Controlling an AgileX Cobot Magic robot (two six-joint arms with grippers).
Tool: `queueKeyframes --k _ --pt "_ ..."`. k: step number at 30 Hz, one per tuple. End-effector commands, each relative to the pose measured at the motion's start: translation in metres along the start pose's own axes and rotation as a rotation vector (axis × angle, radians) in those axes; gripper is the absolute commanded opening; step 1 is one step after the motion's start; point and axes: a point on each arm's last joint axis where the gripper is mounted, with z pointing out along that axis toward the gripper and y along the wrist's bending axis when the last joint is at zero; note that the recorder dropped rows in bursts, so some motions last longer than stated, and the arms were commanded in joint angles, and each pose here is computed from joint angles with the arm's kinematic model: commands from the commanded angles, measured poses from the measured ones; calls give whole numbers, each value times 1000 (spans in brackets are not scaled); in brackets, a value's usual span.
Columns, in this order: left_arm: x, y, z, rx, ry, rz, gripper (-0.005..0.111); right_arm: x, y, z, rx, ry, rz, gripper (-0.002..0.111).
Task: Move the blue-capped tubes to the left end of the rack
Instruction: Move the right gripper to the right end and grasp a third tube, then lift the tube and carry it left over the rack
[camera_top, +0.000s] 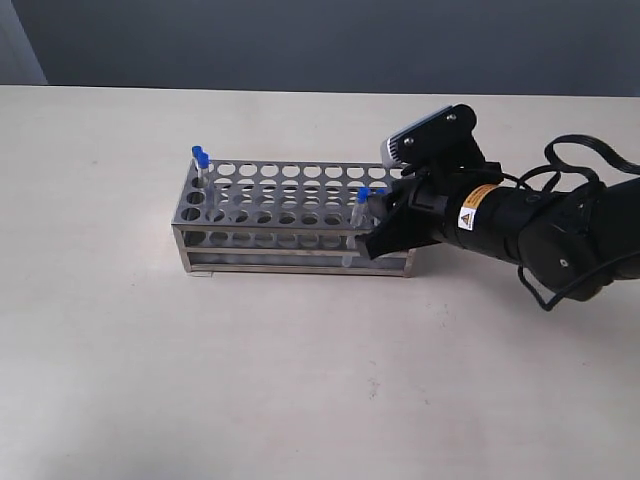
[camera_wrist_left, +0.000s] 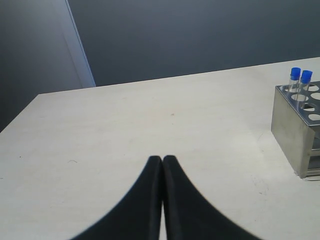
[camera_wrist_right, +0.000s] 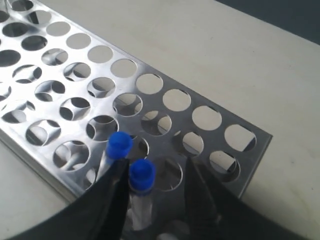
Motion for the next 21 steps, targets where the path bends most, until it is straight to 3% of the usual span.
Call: queueKeyframes --k 1,5,8,15,21 --pt "-2 0 0 8 -10 -3 0 1 -2 0 12 -10 -1 37" --pt "-2 0 0 8 -10 -3 0 0 -2 0 12 -19 -1 34" --pt "-2 0 0 8 -10 -3 0 -1 -2 0 12 -26 -1 1" --pt "-2 0 0 8 -10 -3 0 -7 -3 -4 15 -59 -17 0" --pt "-2 0 0 8 -10 -3 0 -33 -5 -28 32 -158 -67 0"
